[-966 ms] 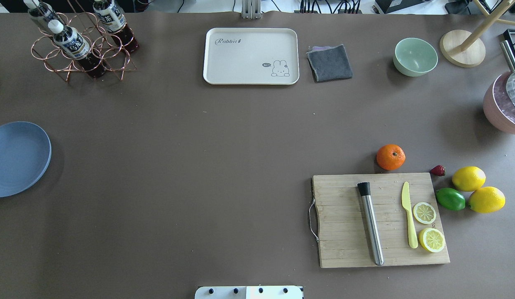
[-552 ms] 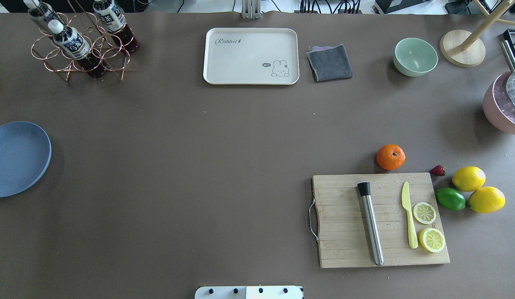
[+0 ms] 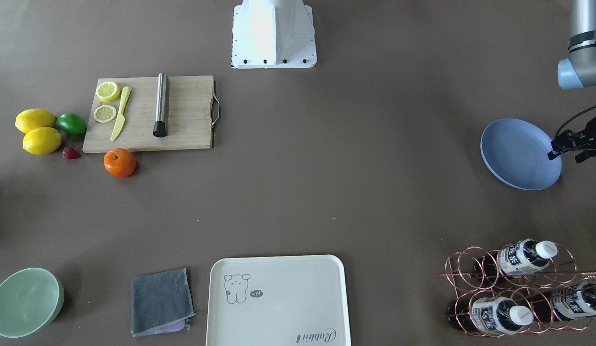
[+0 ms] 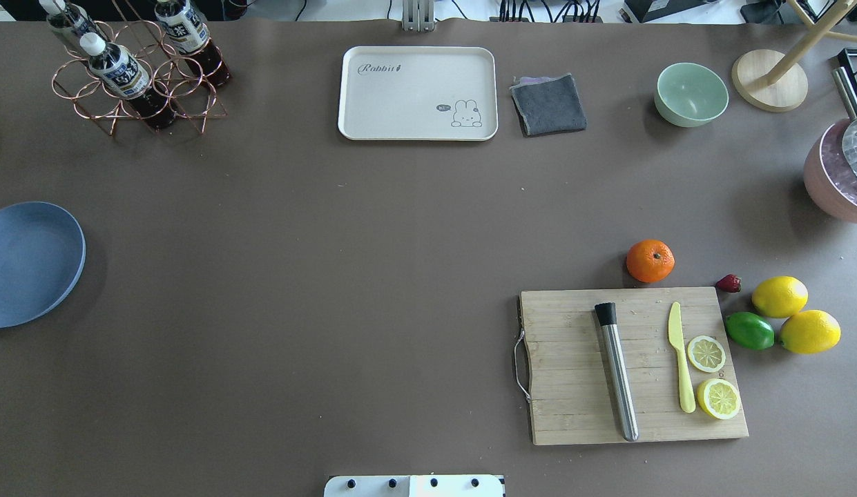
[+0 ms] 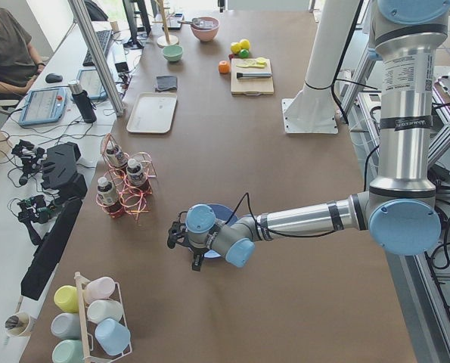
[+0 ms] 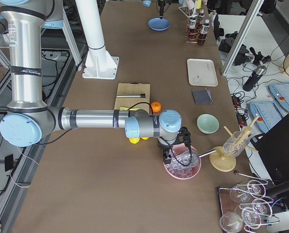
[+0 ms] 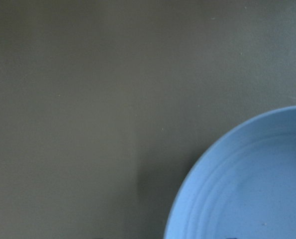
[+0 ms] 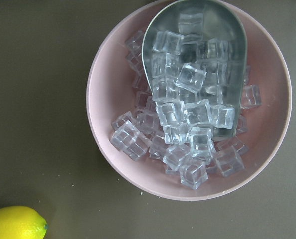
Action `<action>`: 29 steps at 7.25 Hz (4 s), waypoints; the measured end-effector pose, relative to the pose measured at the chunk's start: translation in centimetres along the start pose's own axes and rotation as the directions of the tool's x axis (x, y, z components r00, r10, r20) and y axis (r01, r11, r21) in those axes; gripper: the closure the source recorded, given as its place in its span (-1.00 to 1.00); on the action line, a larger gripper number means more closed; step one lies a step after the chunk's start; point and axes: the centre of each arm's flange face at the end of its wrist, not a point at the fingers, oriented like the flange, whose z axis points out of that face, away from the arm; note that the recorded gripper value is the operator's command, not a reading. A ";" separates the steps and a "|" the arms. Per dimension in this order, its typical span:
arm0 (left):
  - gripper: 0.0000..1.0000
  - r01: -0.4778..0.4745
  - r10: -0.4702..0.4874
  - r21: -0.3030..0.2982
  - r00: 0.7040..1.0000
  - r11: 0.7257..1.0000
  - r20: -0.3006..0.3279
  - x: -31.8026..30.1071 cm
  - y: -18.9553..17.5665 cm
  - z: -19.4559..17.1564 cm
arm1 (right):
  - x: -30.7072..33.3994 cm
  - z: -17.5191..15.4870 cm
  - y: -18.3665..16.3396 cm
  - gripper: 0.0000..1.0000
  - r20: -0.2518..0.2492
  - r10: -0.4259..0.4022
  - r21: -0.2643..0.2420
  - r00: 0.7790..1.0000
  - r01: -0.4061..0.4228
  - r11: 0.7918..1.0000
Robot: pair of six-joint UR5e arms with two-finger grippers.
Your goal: Pick orange to plate
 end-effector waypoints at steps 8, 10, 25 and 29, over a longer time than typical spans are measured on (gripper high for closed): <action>1.00 0.022 -0.023 -0.027 1.000 0.999 -0.016 0.4 0.5 0.9 | -0.4 -0.2 -0.1 -1.00 0.003 -0.004 0.003 1.000 0.004 1.000; 1.00 0.045 -0.046 -0.022 0.998 0.999 -0.053 1.9 -0.1 0.0 | -0.8 -0.5 -0.5 -1.00 0.007 -0.009 0.011 1.000 0.009 1.000; 1.00 0.435 -0.429 -0.040 0.863 0.900 -0.266 63.9 4.9 1.8 | -35.0 9.1 -5.4 -1.00 0.083 0.114 -0.035 0.990 -0.111 0.993; 0.51 0.434 -0.429 -0.042 0.865 0.900 -0.262 64.0 5.2 2.0 | -37.0 12.3 -5.2 -1.00 0.036 0.109 -0.046 0.993 -0.108 0.993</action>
